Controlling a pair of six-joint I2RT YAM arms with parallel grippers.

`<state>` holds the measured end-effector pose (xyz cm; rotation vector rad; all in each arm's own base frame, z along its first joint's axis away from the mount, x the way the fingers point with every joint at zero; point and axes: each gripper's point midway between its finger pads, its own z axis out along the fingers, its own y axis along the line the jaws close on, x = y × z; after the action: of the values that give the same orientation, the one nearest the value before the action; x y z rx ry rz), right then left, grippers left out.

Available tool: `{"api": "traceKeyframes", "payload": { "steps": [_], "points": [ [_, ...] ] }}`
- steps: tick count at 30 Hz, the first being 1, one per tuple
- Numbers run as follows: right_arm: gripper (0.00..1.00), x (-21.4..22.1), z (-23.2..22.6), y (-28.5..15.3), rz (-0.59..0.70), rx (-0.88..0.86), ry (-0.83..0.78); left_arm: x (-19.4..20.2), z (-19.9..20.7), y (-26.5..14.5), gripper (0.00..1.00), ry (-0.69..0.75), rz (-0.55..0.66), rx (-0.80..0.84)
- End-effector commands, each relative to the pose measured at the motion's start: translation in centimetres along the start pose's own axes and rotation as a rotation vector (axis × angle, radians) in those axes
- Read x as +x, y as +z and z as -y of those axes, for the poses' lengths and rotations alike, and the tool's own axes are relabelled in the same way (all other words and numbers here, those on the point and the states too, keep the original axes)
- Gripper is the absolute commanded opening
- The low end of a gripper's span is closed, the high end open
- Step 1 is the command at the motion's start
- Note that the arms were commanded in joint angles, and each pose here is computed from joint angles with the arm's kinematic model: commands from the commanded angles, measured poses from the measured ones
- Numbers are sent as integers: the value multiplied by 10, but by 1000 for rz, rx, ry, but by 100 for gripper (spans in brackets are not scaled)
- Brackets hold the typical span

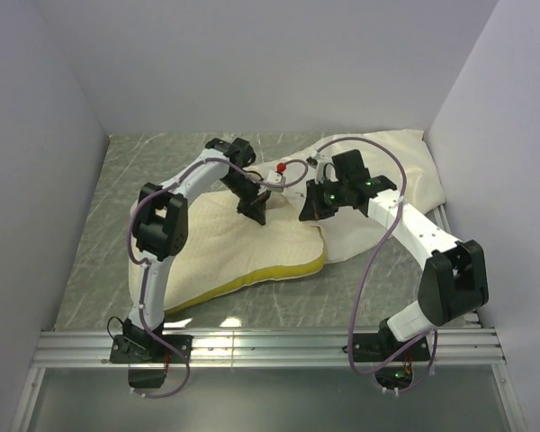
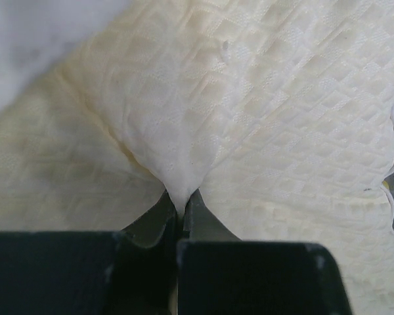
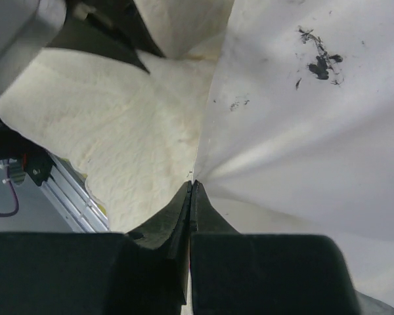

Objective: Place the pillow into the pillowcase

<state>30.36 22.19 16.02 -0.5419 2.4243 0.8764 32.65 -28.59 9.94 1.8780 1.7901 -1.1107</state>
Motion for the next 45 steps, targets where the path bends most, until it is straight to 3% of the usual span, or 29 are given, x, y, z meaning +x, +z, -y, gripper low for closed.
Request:
{"api": "traceKeyframes", "payload": {
  "steps": [1, 5, 6, 8, 9, 10, 12, 15, 20, 23, 27, 31, 33, 34, 37, 40, 44, 45],
  "points": [
    [0, 1, 1, -11, 23, 20, -56, -30, -9, -15, 0, 24, 98, -13],
    [0, 11, 15, -18, 6, 95, -76, -19, -42, -45, 0, -70, 163, -136],
    [0, 14, 18, -19, -1, 107, -69, -10, -55, -60, 0, -181, 199, -180],
    [0, 16, 24, -22, -7, 125, -90, -6, -82, -72, 0, -214, 254, -263],
    [0, 17, 25, -22, -14, 128, -95, -4, -90, -81, 0, -317, 284, -306],
    [0, 16, 25, -22, -17, 129, -95, 10, -97, -76, 0, -367, 265, -351],
    [0, 15, 21, -20, -27, 98, -87, -6, -113, -76, 0, -310, 287, -455],
    [0, 6, 9, -18, -24, 41, -70, -6, -128, -58, 0, -364, 242, -627],
    [0, -9, -7, -12, -16, -26, -51, 7, -127, -33, 0, -431, 200, -658],
    [0, -17, -19, -5, -16, -79, -23, 1, -117, -28, 0, -468, 246, -599],
    [0, -25, -43, 13, -25, -170, 17, -40, -94, -48, 0, -557, 427, -565],
    [0, -29, -51, 26, -27, -209, 33, -49, -83, -60, 0, -644, 550, -497],
    [0, -37, -40, 29, 3, -157, 31, -47, -78, -67, 8, -655, 566, -473],
    [0, -42, -31, 28, 18, -128, 37, -47, -69, -66, 27, -643, 569, -423],
    [0, -54, -6, 20, 63, -68, 75, -35, -46, -76, 59, -582, 518, -388],
    [0, -50, 4, 21, 44, -38, 84, -16, -20, -89, 74, -452, 420, -438],
    [0, -35, 2, 30, -1, -73, 117, 2, 16, -95, 79, -213, 262, -517],
    [0, -32, 0, 33, -15, -86, 125, 18, 27, -83, 87, -212, 213, -507]
  ]
}}
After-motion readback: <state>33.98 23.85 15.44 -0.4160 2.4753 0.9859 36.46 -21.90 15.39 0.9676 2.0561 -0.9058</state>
